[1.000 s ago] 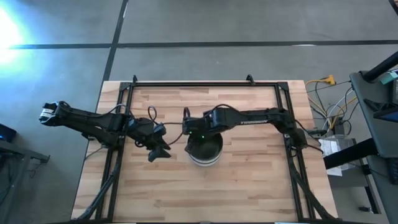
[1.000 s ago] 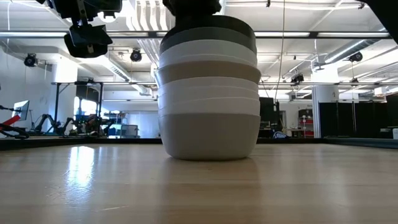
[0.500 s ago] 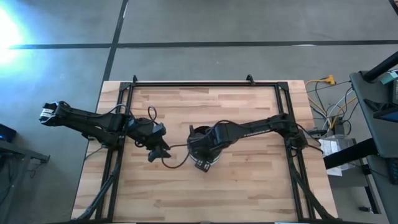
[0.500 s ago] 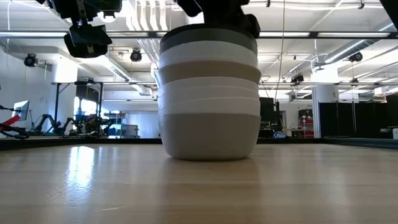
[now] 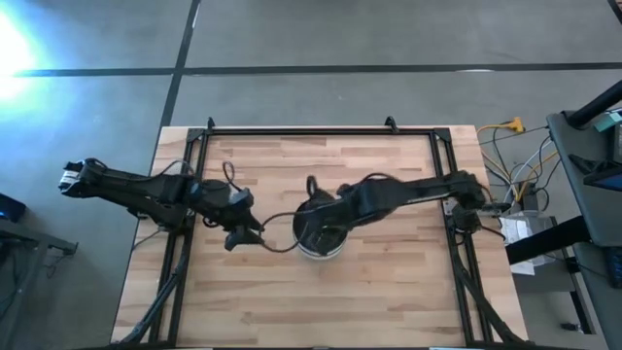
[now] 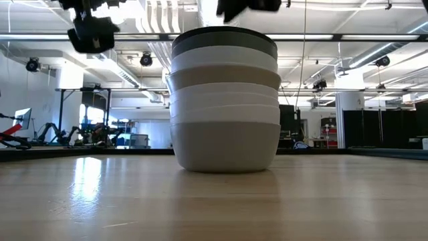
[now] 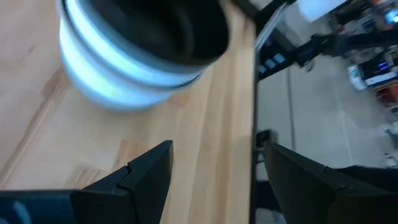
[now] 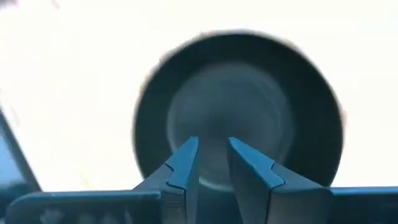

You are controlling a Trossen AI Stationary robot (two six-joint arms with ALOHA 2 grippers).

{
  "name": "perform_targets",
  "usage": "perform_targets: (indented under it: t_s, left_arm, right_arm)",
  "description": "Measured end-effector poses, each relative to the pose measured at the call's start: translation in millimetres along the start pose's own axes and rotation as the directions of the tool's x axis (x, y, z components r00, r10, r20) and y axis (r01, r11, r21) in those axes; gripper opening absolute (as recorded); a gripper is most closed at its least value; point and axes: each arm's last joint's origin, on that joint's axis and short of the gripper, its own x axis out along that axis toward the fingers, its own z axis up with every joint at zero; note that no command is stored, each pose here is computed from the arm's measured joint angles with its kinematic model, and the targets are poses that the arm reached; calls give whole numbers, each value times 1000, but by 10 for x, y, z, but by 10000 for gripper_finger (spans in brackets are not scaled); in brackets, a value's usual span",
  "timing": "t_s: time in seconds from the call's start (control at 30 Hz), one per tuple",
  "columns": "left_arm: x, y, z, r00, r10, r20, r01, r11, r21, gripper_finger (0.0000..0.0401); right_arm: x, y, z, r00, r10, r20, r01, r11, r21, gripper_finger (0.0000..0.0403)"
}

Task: Nest bowls inside each other
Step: Return to Home Position

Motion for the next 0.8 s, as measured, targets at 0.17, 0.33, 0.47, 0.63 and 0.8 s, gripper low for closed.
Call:
perform_targets:
  t_s: [0.17,0.33,0.47,0.63,0.8]
  left_arm:
    - [-280,-161,120,965,-134,224,122,990,68,235]
    - [-638,-379,302,778,-332,533,198,935,293,235]
    - [-856,-463,394,617,-419,666,172,898,405,235]
    - [-1029,-405,424,551,-393,736,91,905,415,235]
    - [-1224,-252,351,543,-297,785,-26,929,370,235]
  right_arm:
    - [-494,40,93,926,231,297,-226,973,-54,80]
    - [-822,81,193,626,479,616,-428,871,-242,80]
    - [-900,-75,200,339,590,733,-540,760,-362,80]
    - [-970,-433,42,109,578,809,-570,703,-426,80]
    - [-1144,-862,-268,35,514,857,-550,726,-413,80]
